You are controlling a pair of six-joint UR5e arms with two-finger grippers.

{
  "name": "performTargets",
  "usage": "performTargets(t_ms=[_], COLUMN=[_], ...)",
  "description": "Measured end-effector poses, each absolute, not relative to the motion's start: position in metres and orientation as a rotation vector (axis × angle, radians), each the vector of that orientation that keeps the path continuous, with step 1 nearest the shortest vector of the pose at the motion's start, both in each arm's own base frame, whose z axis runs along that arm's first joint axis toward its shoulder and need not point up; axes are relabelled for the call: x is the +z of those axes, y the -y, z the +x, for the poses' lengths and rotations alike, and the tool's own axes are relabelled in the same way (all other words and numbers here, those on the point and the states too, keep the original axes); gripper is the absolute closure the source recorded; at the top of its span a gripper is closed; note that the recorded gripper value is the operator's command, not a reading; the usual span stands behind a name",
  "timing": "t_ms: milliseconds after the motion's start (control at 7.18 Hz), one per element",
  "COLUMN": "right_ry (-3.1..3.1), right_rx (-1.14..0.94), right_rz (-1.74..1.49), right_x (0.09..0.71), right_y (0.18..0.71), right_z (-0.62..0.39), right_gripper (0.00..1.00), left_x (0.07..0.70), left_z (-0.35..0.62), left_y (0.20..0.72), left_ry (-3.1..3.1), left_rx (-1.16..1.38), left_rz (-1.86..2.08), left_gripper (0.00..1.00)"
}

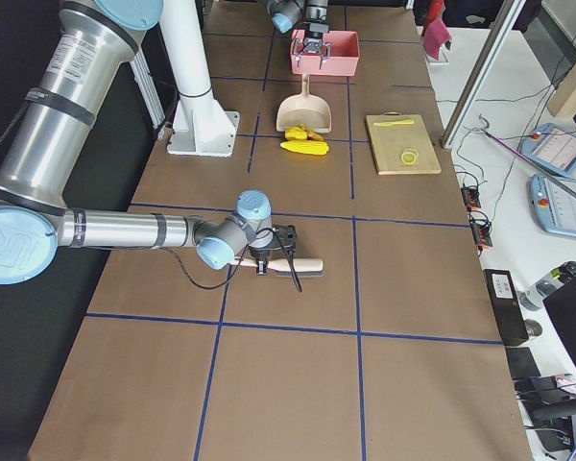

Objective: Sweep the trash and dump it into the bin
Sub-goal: 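Reach the left gripper to the beige dustpan handle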

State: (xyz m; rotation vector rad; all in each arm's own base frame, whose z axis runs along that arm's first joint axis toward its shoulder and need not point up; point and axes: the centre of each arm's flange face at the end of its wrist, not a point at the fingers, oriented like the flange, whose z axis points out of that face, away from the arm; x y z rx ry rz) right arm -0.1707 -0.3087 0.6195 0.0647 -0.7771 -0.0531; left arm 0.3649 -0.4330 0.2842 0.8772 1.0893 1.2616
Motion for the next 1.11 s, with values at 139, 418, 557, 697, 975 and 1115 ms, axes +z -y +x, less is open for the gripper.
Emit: performTargets(t_ms=[139,418,557,697,975,1115], right_ry=[0.778,0.776,0.774,0.773,0.771,0.77], right_rx=[-0.053,-0.051,-0.05,-0.05,-0.049,-0.049], right_rz=[0.064,0.059,0.057,0.055,0.053,0.052], right_x=[0.619,0.621,0.622,0.622,0.623,0.623], right_y=[0.309,0.308,0.308,0.308,0.308,0.308], right_z=[-0.171,-0.171,-0.171,-0.171,-0.171,-0.171], right_gripper=[1.0,1.0,1.0,1.0,1.0,1.0], left_x=[0.285,0.301,0.312,0.323,0.344,0.354], left_z=[0.378,0.407,0.416,0.422,0.429,0.432], left_y=[0.427,0.419,0.42,0.422,0.426,0.428], left_ry=[-1.059,-1.007,-0.999,-0.998,-0.992,-0.988], left_rx=[1.29,1.313,1.316,1.316,1.318,1.317], left_rz=[0.902,0.902,0.896,0.896,0.871,0.852], left_gripper=[0.0,0.0,0.0,0.0,0.0,0.0])
